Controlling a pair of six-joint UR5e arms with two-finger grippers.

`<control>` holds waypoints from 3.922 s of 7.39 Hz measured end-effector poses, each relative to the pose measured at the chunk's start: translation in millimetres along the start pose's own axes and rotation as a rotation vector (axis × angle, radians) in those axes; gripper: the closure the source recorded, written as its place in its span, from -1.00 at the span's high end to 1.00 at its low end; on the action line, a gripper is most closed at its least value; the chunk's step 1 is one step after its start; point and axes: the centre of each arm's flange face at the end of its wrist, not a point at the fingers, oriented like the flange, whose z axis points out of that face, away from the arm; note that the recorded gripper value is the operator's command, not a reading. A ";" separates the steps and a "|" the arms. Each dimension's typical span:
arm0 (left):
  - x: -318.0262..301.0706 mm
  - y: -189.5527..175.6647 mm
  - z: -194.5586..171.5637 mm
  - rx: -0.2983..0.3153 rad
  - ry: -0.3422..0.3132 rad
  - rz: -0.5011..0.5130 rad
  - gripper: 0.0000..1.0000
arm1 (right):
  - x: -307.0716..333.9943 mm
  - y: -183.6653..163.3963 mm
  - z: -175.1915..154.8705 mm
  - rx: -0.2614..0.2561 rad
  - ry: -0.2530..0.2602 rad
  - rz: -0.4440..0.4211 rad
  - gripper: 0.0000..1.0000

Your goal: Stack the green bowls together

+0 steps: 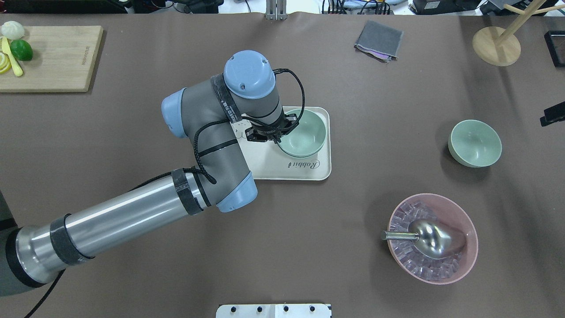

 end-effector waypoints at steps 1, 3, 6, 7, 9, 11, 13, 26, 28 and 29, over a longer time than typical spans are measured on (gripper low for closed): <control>0.0 0.0 0.0 0.000 0.000 0.000 -1.00 | 0.0 0.0 0.0 0.000 0.000 0.000 1.00; 0.1 1.1 0.6 -0.001 0.000 0.000 -1.00 | -0.1 0.0 0.0 0.000 0.000 0.000 1.00; 0.3 2.1 1.1 -0.002 -0.001 -0.001 -1.00 | -0.2 0.0 -0.2 0.000 -0.001 0.000 1.00; 0.3 2.1 1.1 -0.002 -0.001 -0.001 -1.00 | -0.4 0.0 -0.4 0.000 -0.001 -0.001 1.00; 0.4 2.1 1.1 -0.002 0.000 -0.001 -1.00 | -0.5 0.0 -0.6 0.001 -0.001 -0.001 1.00; 0.6 2.2 0.9 -0.002 0.003 0.000 -0.74 | -0.9 -0.3 -0.8 0.001 -0.002 -0.001 1.00; 0.1 2.2 0.6 0.000 0.018 0.006 0.95 | -0.7 -0.1 -0.6 0.001 -0.002 -0.001 1.00; -206.6 -17.1 -89.5 -0.001 0.053 0.268 0.97 | -19.0 1.2 16.7 -0.029 -0.008 -0.002 1.00; -311.7 -73.7 -110.8 -0.008 -0.016 0.441 0.97 | -35.2 -5.5 30.0 -0.033 -0.017 0.012 1.00; -374.7 -103.9 -130.5 -0.025 -0.035 0.521 0.97 | -42.9 -6.4 41.6 -0.020 -0.026 0.022 1.00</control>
